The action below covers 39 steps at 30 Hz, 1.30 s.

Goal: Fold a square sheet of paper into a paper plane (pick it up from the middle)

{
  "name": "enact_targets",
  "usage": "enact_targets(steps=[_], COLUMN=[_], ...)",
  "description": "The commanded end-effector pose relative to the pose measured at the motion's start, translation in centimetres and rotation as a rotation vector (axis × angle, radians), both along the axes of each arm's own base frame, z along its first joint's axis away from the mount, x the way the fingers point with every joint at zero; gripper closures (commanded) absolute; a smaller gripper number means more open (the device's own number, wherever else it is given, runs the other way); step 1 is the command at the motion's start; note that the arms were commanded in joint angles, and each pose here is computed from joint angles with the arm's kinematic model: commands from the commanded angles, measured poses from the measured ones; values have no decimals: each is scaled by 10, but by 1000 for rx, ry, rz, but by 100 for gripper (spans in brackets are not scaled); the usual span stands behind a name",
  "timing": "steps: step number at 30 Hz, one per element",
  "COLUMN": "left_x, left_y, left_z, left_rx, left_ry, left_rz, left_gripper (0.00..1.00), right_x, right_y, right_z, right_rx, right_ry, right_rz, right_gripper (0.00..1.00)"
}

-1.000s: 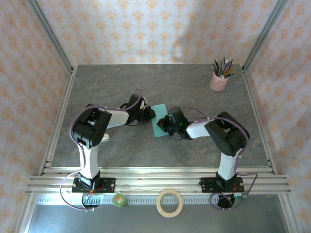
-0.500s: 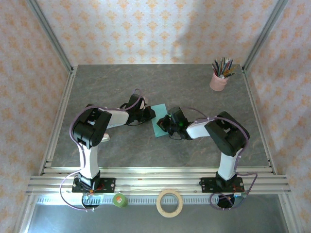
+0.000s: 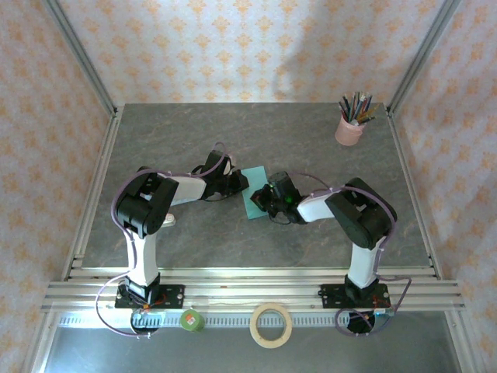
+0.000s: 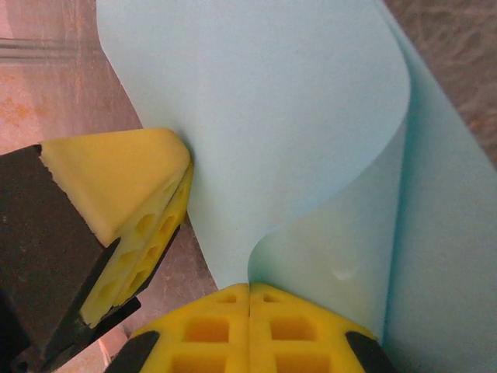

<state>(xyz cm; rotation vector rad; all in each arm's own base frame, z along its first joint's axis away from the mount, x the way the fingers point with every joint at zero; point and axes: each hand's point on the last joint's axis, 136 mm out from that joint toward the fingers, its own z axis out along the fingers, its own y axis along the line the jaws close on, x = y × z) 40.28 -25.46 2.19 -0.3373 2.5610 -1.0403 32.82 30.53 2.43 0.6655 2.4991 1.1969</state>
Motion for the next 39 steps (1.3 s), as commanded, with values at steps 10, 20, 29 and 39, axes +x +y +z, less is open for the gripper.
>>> enact_targets(steps=[10, 20, 29, 39], left_x=[-26, -25, -24, 15], left_y=[11, 11, 11, 25], left_z=[-39, -38, -35, 37], left_rx=[83, 82, 79, 53], left_ry=[123, 120, 117, -41], left_rz=[3, 4, 6, 101], left_gripper=[88, 88, 88, 84], right_x=[-1, -2, -8, -15], right_y=[2, 1, -6, -13], right_z=[-4, -9, -25, -30], right_rx=[19, 8, -25, -51], right_ry=[5, 19, 69, 102], right_rz=[-3, -8, -23, -37], right_gripper=[100, 100, 100, 84])
